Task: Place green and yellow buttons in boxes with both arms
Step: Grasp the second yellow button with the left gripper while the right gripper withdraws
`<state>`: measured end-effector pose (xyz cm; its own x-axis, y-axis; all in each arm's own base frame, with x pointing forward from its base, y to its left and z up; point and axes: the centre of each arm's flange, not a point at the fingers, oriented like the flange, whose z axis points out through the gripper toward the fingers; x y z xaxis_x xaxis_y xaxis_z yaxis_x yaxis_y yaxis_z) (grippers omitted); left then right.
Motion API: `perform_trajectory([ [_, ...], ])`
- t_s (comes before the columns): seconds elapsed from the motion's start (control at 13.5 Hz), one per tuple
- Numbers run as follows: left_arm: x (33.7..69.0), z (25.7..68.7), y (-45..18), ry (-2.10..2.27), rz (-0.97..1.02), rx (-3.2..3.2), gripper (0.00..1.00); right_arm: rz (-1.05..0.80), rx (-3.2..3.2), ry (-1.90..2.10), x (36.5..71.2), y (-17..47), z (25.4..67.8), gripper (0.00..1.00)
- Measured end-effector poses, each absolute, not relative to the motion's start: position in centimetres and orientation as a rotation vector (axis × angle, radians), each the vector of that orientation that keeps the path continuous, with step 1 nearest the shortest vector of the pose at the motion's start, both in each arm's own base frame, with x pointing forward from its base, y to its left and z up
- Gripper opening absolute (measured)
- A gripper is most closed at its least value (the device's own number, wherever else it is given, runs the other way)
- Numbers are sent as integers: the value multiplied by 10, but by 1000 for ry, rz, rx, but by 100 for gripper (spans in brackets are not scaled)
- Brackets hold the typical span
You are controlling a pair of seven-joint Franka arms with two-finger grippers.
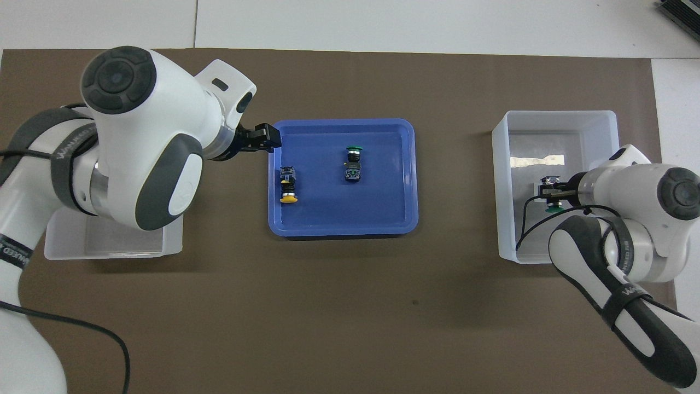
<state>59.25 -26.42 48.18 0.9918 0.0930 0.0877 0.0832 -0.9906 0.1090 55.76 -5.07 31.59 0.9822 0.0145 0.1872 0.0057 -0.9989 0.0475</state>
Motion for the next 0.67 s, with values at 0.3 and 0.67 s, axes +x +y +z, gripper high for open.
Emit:
perform_trajectory([
  [0.3,564,421,-291,128,219,2994,98,294,3082,14,558,-51,312,72],
  [0.67,538,363,-296,101,250,2980,91,323,3071,12,564,-51,353,100],
])
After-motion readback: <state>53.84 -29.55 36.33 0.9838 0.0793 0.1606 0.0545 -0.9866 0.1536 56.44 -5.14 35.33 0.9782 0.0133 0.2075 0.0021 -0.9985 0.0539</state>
